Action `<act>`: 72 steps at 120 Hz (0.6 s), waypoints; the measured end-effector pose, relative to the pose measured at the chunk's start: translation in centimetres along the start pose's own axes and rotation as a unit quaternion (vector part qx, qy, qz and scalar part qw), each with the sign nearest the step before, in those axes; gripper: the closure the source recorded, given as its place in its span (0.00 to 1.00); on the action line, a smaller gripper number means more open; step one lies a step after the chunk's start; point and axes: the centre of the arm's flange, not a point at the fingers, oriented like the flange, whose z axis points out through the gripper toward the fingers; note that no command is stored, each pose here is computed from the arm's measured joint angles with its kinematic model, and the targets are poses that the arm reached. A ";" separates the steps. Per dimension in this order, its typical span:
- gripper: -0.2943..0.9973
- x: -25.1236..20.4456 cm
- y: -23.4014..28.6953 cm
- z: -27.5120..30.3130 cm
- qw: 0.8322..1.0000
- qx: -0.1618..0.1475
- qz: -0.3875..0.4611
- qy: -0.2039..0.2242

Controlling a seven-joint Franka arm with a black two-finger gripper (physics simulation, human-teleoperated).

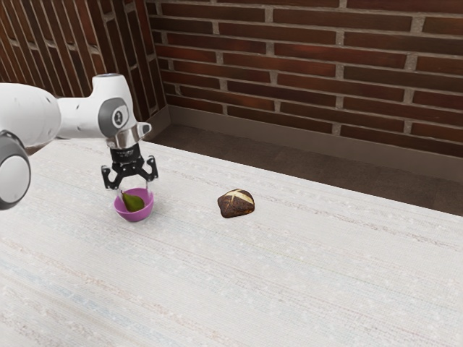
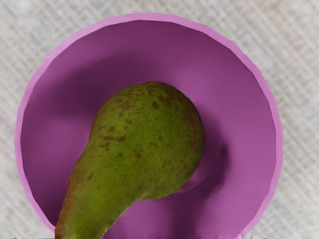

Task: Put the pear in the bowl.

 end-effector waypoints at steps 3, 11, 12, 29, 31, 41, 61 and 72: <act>0.32 -0.3 0.0 -1.5 1.000 -0.007 0.002 0.009; 0.30 -3.0 -1.6 -7.1 0.999 -0.031 0.008 0.029; 0.30 -3.5 -1.9 -7.7 0.999 -0.034 0.009 0.032; 0.27 -10.8 -2.6 -18.8 0.991 -0.077 0.083 0.074; 0.27 -11.2 -2.6 -20.1 0.989 -0.081 0.093 0.079; 0.26 -12.4 -2.9 -25.2 0.981 -0.089 0.139 0.096; 0.25 -15.6 -2.9 -31.9 0.965 -0.092 0.225 0.095; 0.25 -17.3 -2.1 -32.1 0.957 -0.081 0.268 0.073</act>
